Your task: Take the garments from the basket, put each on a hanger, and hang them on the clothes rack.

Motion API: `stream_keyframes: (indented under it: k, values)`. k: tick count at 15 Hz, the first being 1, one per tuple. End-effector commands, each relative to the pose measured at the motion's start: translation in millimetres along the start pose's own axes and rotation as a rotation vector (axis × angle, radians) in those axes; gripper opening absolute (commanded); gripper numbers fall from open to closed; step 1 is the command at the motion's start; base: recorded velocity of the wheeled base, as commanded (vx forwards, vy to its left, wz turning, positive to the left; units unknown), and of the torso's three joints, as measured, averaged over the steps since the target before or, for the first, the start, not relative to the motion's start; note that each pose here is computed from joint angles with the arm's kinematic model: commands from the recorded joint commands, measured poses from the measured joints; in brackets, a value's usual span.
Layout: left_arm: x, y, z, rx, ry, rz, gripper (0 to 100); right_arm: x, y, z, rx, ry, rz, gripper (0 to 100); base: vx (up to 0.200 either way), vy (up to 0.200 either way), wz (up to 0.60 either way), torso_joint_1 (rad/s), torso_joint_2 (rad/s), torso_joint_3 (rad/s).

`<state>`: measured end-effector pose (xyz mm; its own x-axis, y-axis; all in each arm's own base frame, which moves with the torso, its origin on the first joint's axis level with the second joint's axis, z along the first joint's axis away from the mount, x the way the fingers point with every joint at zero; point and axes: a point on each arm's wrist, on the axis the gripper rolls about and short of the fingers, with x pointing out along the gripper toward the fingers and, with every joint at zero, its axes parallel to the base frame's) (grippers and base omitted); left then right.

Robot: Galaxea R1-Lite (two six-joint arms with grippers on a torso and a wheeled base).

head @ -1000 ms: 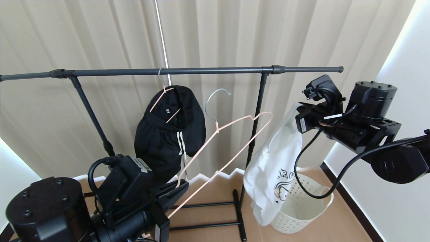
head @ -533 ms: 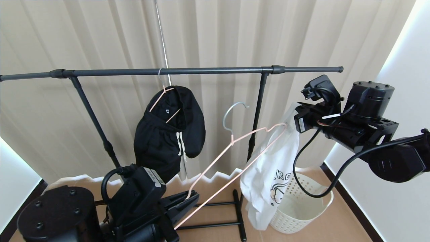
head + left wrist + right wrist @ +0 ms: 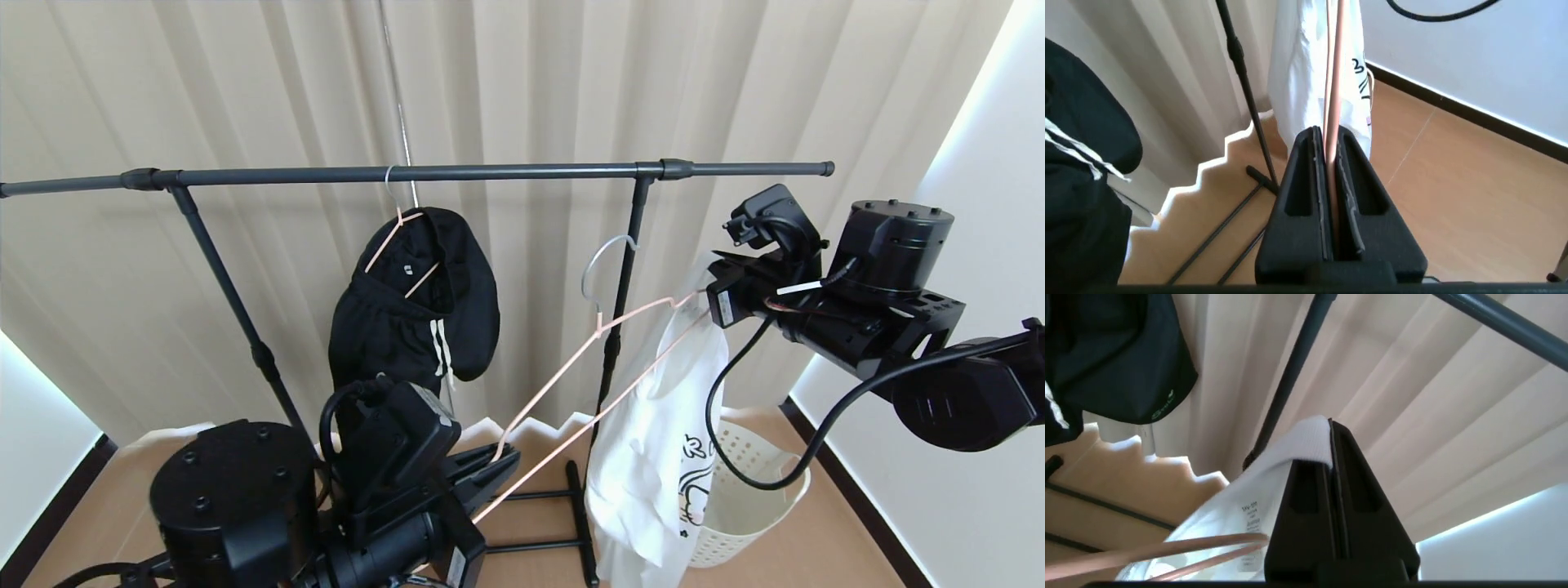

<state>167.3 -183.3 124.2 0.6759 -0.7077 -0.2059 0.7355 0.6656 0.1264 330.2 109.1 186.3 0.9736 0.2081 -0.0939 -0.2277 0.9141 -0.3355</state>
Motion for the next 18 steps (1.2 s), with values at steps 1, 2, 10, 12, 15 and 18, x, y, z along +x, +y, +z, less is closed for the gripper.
stream_keyframes:
  k: [1,2,10,12,15,18]
  values:
    - [17.0,0.3,-2.6,-0.001,0.016,0.006,0,-2.4,4.2,1.8,-0.001,-0.005,0.012,0,0.000,0.000,0.00,0.000,0.00,0.000]
    - [21.4,0.5,-3.7,0.001,0.021,0.010,0,-5.0,7.6,3.9,-0.002,-0.012,0.022,0,0.000,0.000,0.00,0.000,0.00,0.000]
    - [32.5,7.2,0.9,-0.009,0.003,0.048,0,-26.5,22.8,12.6,-0.011,-0.019,0.044,0,0.000,0.000,0.00,0.000,0.00,0.000]
    - [32.4,7.5,1.6,-0.009,0.000,0.054,0,-37.8,35.4,18.0,-0.016,-0.034,0.090,0,0.000,0.000,0.00,0.000,0.00,0.000]
    - [32.0,7.5,1.6,-0.007,0.000,0.054,0,-53.3,47.2,27.5,-0.018,-0.065,0.131,0,0.000,0.000,0.00,0.000,0.00,0.000]
    - [31.7,7.3,2.2,-0.007,-0.002,0.061,0,-69.4,61.5,34.3,-0.023,-0.084,0.164,0,0.000,0.000,0.00,0.000,0.00,0.000]
